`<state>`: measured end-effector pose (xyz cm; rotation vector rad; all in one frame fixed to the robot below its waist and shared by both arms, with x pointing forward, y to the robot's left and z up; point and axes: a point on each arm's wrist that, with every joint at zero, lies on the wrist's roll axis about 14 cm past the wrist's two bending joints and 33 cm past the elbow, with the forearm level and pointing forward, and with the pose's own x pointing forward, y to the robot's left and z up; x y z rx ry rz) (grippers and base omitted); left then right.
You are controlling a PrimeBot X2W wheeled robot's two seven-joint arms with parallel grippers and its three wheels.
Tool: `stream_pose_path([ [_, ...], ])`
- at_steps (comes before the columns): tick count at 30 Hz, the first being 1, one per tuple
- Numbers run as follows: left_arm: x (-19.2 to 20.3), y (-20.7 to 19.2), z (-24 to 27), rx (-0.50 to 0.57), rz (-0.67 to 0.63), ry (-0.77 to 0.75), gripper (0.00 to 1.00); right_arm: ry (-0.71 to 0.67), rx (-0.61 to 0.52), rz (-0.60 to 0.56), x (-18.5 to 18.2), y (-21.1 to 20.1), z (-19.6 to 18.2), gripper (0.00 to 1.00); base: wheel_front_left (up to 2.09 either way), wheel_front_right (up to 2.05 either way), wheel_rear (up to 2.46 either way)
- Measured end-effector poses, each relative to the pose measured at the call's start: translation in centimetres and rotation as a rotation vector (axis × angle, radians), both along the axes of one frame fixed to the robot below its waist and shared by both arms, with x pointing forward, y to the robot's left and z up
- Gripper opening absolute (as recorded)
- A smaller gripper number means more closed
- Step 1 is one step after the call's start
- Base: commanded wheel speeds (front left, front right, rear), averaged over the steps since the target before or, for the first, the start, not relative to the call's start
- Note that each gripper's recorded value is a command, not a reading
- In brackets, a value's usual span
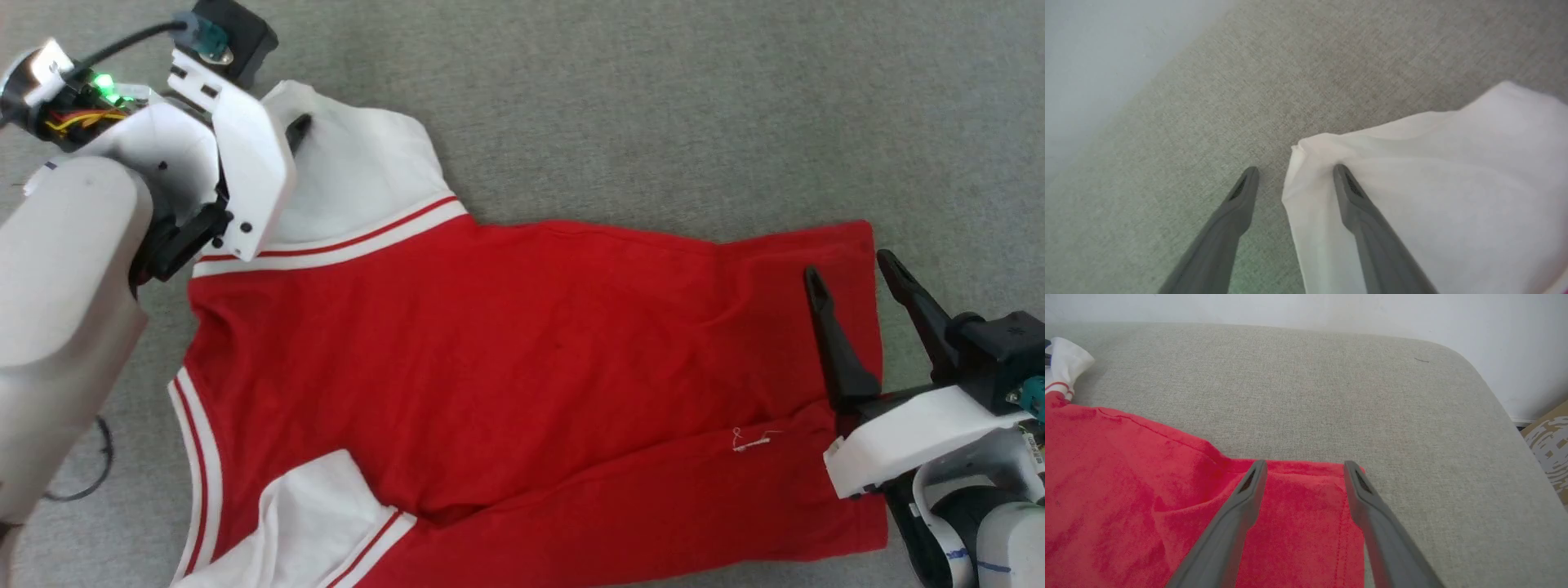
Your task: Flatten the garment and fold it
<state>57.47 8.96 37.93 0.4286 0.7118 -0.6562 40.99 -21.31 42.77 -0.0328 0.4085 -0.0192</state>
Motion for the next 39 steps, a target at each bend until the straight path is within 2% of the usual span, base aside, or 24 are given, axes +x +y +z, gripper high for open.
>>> stream_pose_path([
  [1,-0.3,-0.2,-0.5,0.007,-0.013,0.028,0.93,0.004,-0.004,-0.005,-0.1,-0.2,-0.1,1.0,0.0,0.0,0.0],
  [2,-0.6,-0.4,-0.7,0.01,-0.025,0.051,0.43,0.006,-0.006,-0.011,-0.2,-0.4,-0.1,1.0,0.0,0.0,0.0],
  [3,-0.8,-0.5,-0.8,0.008,-0.033,0.079,0.0,0.007,-0.009,-0.015,-0.2,-0.5,-0.1,1.0,0.0,0.0,0.0],
  [7,-1.6,-1.0,-0.7,-0.031,-0.044,0.133,0.0,0.005,-0.021,-0.014,-0.1,-0.7,0.1,1.0,0.0,0.0,0.0],
  [17,-2.2,0.6,0.5,-0.041,-0.003,0.087,0.0,-0.098,-0.102,0.086,3.3,-0.1,4.6,1.0,0.0,0.0,0.0],
  [20,-2.4,1.0,0.6,-0.045,0.007,0.079,0.0,-0.089,-0.117,0.098,4.8,-0.7,5.5,1.0,0.0,0.0,0.0],
  [25,-2.4,1.2,0.4,-0.055,0.014,0.077,0.0,0.121,-0.083,0.055,5.4,-2.7,2.4,1.0,0.0,0.0,0.0],
  [28,-2.4,1.2,0.1,-0.064,0.017,0.077,0.0,0.32,-0.111,0.038,4.3,-4.2,-0.7,1.0,0.0,0.0,0.0],
  [30,-2.2,1.3,-0.1,-0.068,0.017,0.076,0.0,0.407,-0.113,0.03,3.6,-4.8,-2.0,1.0,0.0,0.0,0.0],
  [35,-1.9,1.2,-0.3,-0.077,0.019,0.073,0.0,0.532,-0.088,0.034,2.6,-4.7,-4.1,1.0,0.0,0.0,0.0],
  [39,-1.7,1.3,-0.5,-0.08,0.02,0.073,0.0,0.566,-0.059,0.049,2.4,-4.0,-4.9,1.0,0.0,0.0,0.0],
])
